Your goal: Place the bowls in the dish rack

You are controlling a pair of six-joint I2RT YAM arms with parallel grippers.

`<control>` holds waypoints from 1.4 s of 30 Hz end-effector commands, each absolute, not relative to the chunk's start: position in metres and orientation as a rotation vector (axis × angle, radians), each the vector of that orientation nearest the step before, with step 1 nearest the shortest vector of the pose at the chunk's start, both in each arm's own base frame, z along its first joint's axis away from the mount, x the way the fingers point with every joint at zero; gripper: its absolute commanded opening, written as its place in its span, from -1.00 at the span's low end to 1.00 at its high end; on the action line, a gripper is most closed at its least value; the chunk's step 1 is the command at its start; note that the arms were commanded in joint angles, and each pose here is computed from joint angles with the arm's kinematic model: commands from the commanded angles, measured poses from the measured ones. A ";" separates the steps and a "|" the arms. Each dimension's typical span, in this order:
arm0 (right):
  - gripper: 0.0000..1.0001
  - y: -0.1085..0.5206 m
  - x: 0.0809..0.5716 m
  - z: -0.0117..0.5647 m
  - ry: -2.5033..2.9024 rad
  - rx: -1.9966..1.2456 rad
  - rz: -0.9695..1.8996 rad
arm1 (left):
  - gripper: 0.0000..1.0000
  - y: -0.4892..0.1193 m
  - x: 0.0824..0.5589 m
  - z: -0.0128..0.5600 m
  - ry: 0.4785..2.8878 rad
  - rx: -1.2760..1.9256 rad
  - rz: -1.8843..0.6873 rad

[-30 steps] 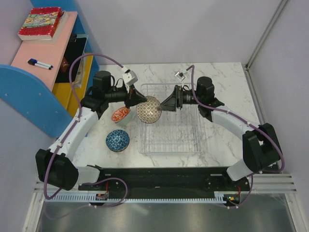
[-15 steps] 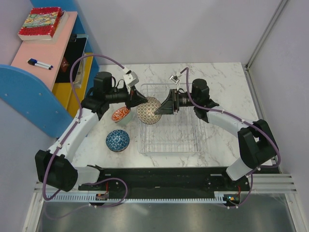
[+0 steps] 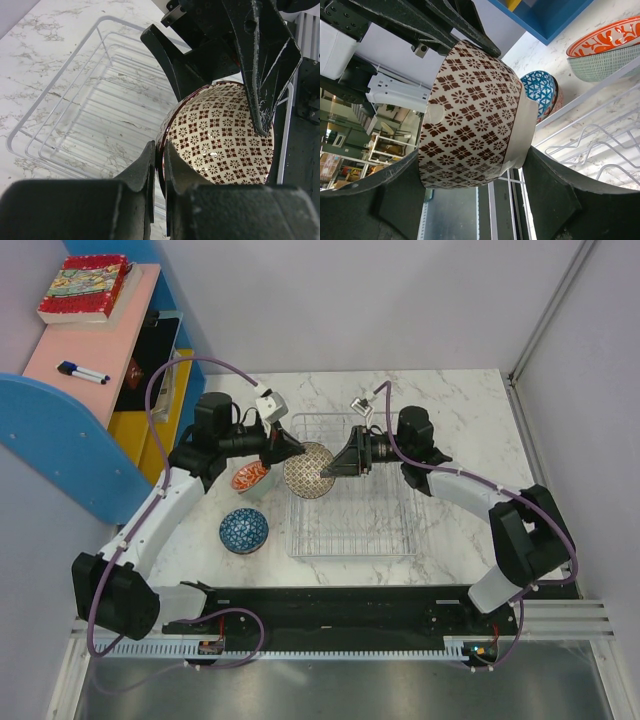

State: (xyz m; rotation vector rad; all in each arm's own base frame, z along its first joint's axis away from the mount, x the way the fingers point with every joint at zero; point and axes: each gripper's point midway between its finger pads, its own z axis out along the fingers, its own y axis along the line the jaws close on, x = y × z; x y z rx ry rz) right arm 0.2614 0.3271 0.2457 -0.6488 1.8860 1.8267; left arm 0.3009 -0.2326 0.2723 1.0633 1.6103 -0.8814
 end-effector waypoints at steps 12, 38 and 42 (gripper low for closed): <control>-1.00 0.318 0.283 0.227 1.934 -0.672 1.648 | 0.68 -0.215 0.306 0.301 1.521 1.027 -0.881; -1.00 0.193 0.420 0.190 2.085 -0.506 0.085 | 0.93 -0.117 0.311 0.205 1.819 0.786 -0.866; -1.00 0.194 0.420 0.178 2.091 -0.575 -0.082 | 0.93 -0.114 0.310 0.206 1.814 0.779 -0.869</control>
